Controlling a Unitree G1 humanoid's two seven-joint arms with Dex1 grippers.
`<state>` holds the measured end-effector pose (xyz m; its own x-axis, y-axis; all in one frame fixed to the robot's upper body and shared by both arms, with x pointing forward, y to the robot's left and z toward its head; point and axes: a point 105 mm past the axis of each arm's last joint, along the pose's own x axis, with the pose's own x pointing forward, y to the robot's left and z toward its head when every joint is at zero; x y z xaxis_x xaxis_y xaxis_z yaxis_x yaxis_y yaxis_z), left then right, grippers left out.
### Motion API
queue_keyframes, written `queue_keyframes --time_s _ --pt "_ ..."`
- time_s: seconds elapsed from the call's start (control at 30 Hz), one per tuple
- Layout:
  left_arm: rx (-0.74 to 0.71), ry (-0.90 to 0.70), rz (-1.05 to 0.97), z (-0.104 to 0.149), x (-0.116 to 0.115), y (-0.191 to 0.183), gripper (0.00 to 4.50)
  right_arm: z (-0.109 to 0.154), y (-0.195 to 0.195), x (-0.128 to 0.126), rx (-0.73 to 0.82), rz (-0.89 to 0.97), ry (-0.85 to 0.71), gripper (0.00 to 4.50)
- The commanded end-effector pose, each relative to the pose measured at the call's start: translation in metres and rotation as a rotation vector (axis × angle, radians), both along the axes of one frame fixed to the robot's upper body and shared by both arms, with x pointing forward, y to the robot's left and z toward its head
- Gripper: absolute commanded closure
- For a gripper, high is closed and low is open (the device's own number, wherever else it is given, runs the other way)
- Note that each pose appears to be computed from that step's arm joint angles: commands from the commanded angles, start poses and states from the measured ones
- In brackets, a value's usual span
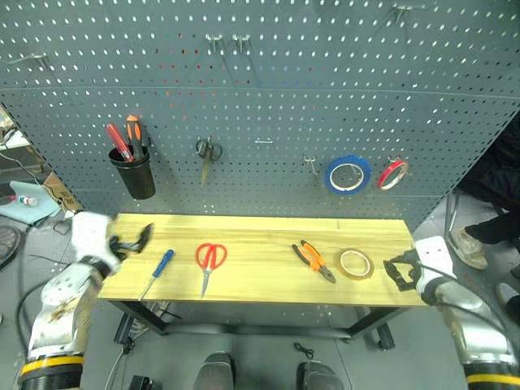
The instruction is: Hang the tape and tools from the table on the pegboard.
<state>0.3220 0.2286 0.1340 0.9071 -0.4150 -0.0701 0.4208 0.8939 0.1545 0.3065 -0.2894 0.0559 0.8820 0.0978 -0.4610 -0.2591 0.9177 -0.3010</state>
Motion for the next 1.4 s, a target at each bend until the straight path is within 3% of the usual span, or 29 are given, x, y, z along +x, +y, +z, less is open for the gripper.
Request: queue_keyframes --time_s 0.03,0.13,0.33,0.7,0.97,1.13,1.4 --pt "-0.001 0.019 -0.420 0.021 -0.017 -0.079 0.02 0.011 0.021 0.005 0.001 0.209 0.079 0.00" --pt "-0.008 0.059 -0.732 0.027 -0.039 -0.127 0.02 0.013 0.031 0.011 -0.022 0.337 0.151 0.00" --pt "0.007 0.124 -1.017 0.020 -0.061 -0.158 0.02 0.002 0.039 0.031 -0.120 0.492 0.240 0.00" --pt "0.013 0.127 -1.018 0.018 -0.064 -0.149 0.02 -0.024 0.030 0.055 -0.261 0.565 0.338 0.00" --pt "-0.001 0.135 -1.014 0.019 -0.068 -0.150 0.02 -0.026 0.039 0.069 -0.293 0.595 0.340 0.00" --pt "-0.012 0.126 -1.023 0.022 -0.070 -0.153 0.00 -0.030 0.042 0.068 -0.282 0.615 0.375 1.34" --pt "-0.048 0.126 -1.014 0.025 -0.068 -0.156 0.00 -0.025 0.032 0.071 -0.312 0.583 0.336 4.18"
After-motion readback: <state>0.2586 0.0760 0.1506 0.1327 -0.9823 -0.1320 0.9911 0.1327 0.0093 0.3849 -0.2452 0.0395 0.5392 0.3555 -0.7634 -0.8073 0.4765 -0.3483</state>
